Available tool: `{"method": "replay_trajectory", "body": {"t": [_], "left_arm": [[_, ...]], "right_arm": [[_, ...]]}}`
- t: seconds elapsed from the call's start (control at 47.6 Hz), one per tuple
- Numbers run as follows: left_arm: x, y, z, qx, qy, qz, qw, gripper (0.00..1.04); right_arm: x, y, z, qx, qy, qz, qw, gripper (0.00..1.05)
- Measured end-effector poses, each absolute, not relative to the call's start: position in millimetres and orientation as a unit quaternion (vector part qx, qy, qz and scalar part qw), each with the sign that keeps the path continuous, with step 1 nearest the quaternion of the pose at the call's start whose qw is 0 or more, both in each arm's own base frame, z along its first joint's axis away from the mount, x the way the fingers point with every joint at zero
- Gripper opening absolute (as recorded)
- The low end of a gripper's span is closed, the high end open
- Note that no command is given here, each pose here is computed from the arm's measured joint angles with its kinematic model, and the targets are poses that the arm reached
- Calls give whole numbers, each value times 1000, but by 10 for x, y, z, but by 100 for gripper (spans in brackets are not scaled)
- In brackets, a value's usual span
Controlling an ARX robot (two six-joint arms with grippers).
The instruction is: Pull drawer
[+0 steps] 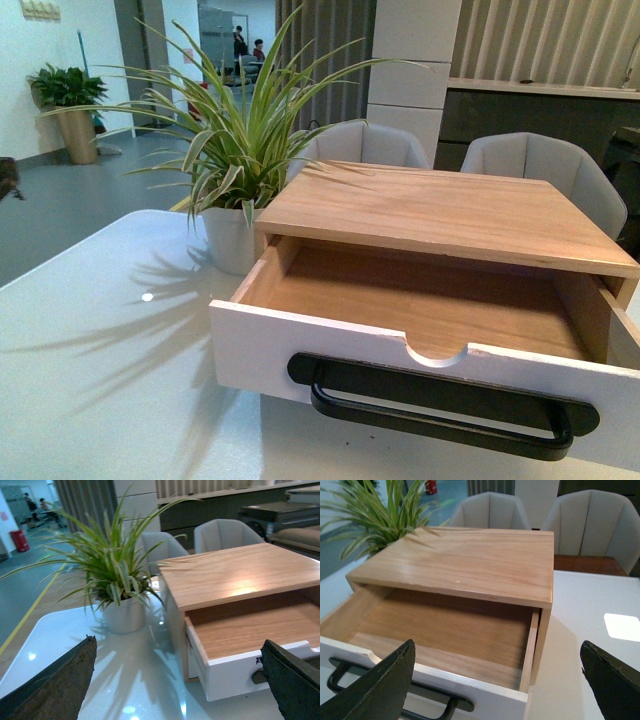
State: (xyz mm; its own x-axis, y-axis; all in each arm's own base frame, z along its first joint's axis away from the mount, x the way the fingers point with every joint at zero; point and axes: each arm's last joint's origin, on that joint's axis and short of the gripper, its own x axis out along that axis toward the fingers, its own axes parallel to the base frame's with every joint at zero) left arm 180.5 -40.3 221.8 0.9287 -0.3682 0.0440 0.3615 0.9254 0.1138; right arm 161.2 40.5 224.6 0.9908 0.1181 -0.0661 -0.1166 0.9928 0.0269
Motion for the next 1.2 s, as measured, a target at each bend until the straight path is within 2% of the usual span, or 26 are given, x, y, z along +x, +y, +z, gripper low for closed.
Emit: {"method": "replay_trajectory", "body": {"t": [0.105,0.357,0.441,0.483,0.546,0.588,0.777,0.819,1.197], "left_arm": [[1750,-286,2137,26,-34,-157,987,97],[1744,-249,2117,7,-30,-148,989,97],[1690,-217,2057,5,1,-34,999,80],[1641,-178,2014,4,4,-4,1000,70],[1582,-155,1983,3,0,-3,1000,56],[1562,-149,1965,3,1,-5,1000,50],[1417,-7,1853,2,2,1,1000,7],[1403,-6,1844,1,1,0,1000,2],[1256,-5,1742,1,-5,-2,1000,3]], "right_arm": [[1562,356,2215,49,7,39,998,96],[1550,322,2162,68,7,18,998,94],[1501,269,2098,29,2,6,1000,75],[1462,232,2041,17,3,5,1000,64],[1420,194,1989,11,3,3,1000,50],[1407,181,1970,10,3,3,1000,45],[1299,69,1847,3,5,16,1000,3],[1289,41,1835,2,5,12,1000,2],[1179,3,1747,1,2,1,1000,2]]}}
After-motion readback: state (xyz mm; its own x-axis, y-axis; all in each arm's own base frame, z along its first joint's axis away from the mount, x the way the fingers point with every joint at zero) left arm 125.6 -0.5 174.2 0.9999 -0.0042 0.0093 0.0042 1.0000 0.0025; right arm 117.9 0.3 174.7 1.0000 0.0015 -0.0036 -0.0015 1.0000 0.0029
